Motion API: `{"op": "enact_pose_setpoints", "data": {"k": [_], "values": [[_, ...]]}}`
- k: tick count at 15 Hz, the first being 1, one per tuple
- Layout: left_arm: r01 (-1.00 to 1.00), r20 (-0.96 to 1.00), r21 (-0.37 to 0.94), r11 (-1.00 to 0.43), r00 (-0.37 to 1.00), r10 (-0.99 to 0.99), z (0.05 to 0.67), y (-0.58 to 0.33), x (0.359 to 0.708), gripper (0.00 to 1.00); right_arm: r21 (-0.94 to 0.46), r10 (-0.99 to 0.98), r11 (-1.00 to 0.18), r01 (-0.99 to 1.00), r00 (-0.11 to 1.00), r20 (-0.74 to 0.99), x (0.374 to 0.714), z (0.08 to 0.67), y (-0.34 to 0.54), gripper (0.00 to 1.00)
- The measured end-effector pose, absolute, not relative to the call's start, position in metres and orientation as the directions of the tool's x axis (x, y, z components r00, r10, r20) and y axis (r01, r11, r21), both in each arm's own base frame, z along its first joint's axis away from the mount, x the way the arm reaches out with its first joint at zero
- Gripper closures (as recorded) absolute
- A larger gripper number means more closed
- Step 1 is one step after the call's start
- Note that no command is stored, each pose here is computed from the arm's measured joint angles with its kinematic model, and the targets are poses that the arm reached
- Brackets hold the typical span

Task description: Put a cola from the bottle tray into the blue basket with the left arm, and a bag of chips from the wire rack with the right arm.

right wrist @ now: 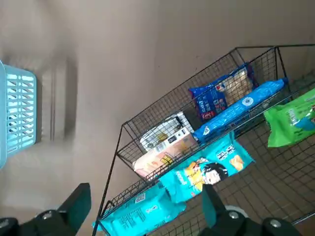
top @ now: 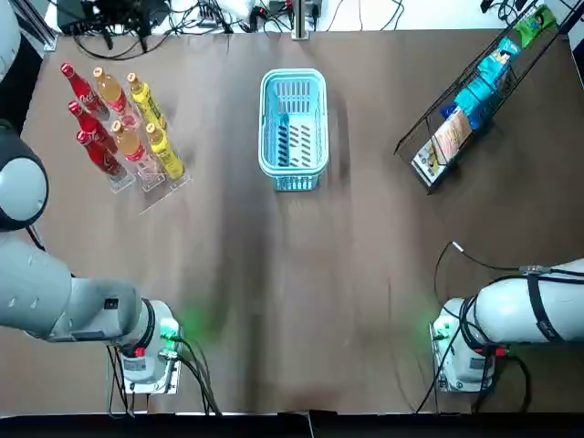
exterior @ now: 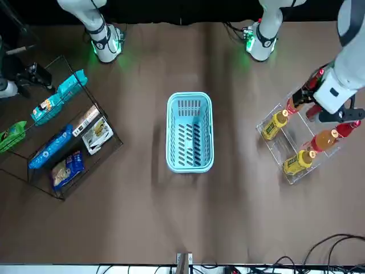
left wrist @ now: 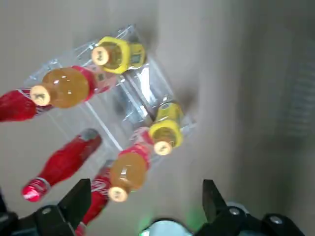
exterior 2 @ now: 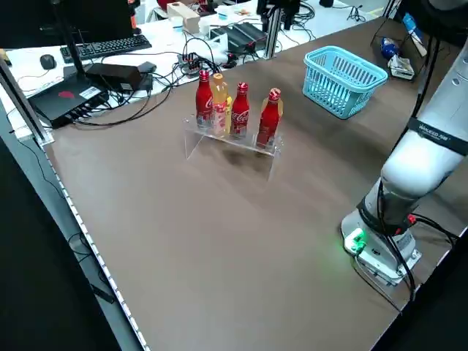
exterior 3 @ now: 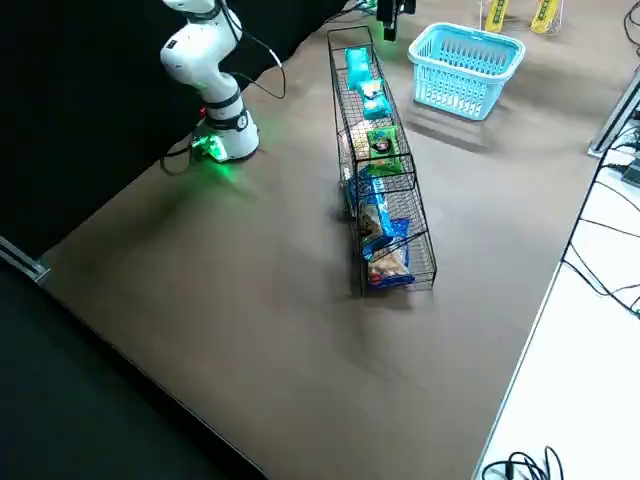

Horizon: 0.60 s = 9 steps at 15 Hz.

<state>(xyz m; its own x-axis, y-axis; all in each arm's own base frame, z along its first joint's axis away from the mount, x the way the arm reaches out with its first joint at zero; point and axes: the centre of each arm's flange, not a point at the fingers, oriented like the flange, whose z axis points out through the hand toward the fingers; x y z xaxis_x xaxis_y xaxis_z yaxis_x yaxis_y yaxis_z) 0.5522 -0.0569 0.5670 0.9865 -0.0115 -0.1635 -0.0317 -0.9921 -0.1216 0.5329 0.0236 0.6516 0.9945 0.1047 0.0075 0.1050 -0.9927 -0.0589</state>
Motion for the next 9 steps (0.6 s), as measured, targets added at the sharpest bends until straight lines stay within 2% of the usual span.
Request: {"op": "enact_pose_setpoints", "data": {"k": [3,4,9], "values": [[-0.113,-0.214,-0.147,-0.983,0.974,-0.080,0.551,-0.021,0.550,0.00,-0.059,0.148,-0.987,0.148,0.989,0.003,0.533,0.649,0.017,0.04],[-0.158,-0.228,-0.129,-0.979,0.965,-0.126,0.550,0.009,0.539,0.00,-0.062,0.196,-0.979,0.195,0.981,-0.011,0.533,0.643,0.005,0.07],[-0.203,-0.170,-0.062,-0.977,0.967,-0.190,0.536,0.066,0.504,0.00,-0.065,0.314,-0.948,0.311,0.948,-0.045,0.534,0.621,-0.020,0.06]]}}
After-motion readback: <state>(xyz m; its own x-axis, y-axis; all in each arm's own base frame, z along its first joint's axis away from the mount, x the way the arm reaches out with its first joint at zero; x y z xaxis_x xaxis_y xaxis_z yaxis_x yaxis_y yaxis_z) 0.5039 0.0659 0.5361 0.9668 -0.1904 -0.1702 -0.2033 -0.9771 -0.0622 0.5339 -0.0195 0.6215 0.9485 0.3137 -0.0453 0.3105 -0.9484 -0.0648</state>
